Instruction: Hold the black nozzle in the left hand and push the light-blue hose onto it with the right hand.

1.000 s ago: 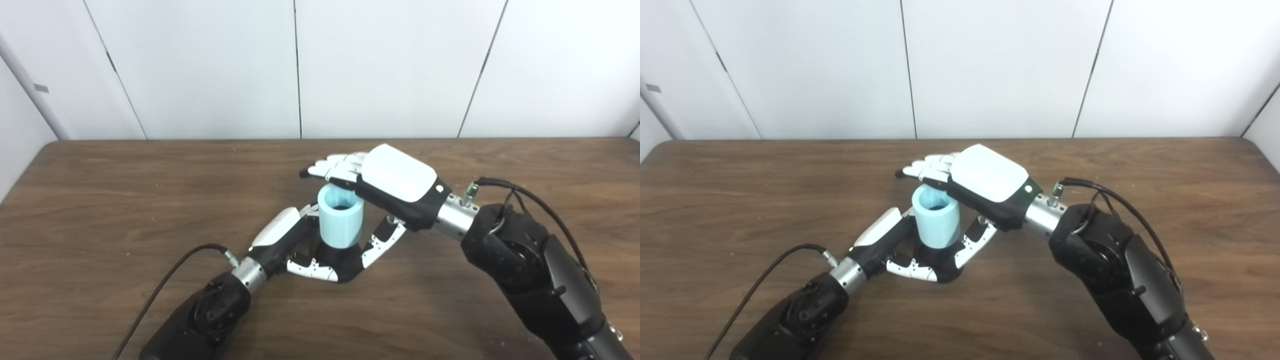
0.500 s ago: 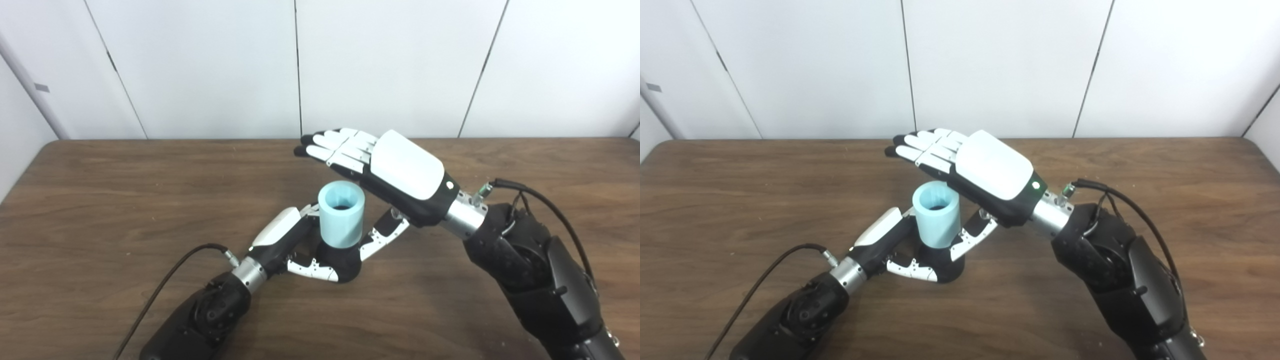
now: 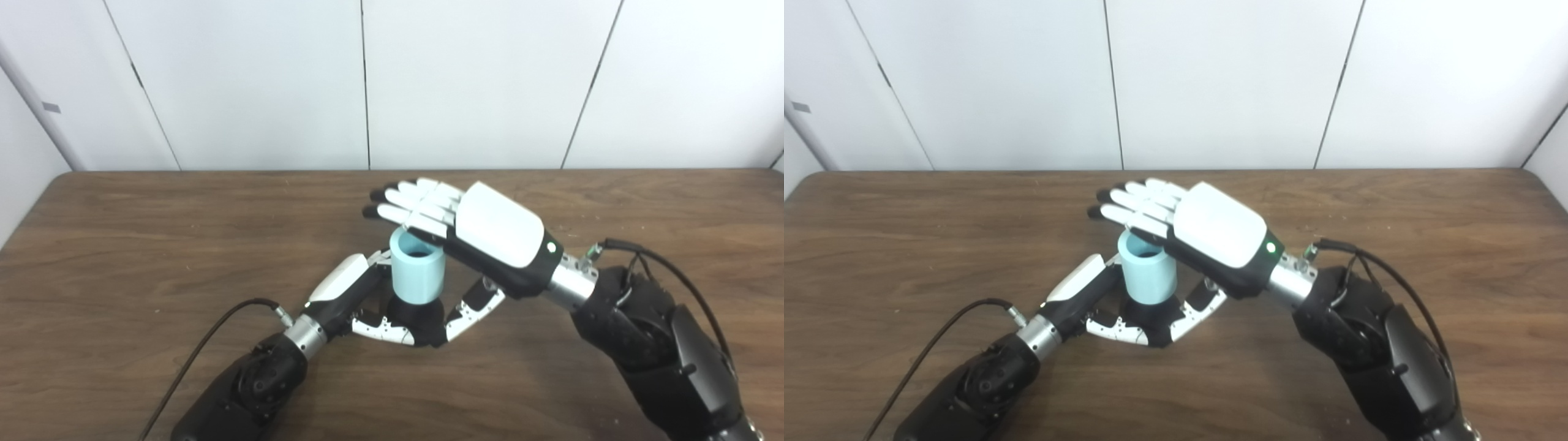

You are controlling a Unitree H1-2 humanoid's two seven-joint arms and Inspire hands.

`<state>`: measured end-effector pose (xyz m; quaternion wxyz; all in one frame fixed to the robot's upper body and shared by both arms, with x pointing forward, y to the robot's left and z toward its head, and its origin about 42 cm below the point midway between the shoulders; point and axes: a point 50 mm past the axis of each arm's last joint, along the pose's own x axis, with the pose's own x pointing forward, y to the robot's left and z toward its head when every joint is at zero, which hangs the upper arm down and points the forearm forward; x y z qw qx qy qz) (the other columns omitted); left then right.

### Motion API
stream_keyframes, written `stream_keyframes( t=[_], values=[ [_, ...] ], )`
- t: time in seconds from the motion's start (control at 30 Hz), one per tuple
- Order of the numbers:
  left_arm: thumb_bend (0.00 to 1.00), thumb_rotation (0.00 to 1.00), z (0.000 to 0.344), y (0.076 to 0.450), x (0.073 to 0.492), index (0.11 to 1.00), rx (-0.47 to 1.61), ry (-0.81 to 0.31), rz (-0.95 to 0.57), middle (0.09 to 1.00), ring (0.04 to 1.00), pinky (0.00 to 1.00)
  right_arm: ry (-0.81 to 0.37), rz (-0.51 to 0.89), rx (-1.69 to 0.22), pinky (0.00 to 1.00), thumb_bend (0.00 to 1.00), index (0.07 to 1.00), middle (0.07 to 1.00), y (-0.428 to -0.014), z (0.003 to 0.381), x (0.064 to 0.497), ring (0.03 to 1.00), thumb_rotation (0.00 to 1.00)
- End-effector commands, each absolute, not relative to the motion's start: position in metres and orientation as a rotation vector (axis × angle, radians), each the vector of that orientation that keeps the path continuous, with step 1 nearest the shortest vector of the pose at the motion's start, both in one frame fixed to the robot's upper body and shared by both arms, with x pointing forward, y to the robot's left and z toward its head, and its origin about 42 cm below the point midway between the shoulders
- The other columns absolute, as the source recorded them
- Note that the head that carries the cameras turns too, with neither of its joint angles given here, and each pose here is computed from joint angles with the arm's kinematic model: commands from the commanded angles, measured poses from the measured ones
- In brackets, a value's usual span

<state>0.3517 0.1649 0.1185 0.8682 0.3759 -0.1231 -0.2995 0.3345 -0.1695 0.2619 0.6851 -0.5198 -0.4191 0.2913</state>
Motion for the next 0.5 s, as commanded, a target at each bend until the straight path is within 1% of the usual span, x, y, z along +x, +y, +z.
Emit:
stream_keyframes(
  t=[0.0, 0.27, 0.47],
  values=[
    [0.58, 0.36, 0.058, 0.187, 0.320, 0.430, 0.925, 0.052, -0.761, 0.795, 0.970, 1.00, -1.028, 0.624, -1.177, 0.93, 0.80, 0.950, 0.975, -0.172, 0.278, 0.336, 0.968, 0.37],
    [0.58, 0.36, 0.056, 0.188, 0.319, 0.421, 0.926, 0.055, -0.762, 0.795, 0.969, 1.00, -0.995, 0.654, -1.226, 0.94, 0.80, 0.953, 0.979, -0.180, 0.264, 0.333, 0.978, 0.36],
    [0.58, 0.36, 0.058, 0.186, 0.320, 0.443, 0.918, 0.059, -0.765, 0.795, 0.970, 1.00, -0.956, 0.671, -1.234, 0.94, 0.78, 0.953, 0.979, -0.181, 0.250, 0.328, 0.981, 0.31]
  ],
)
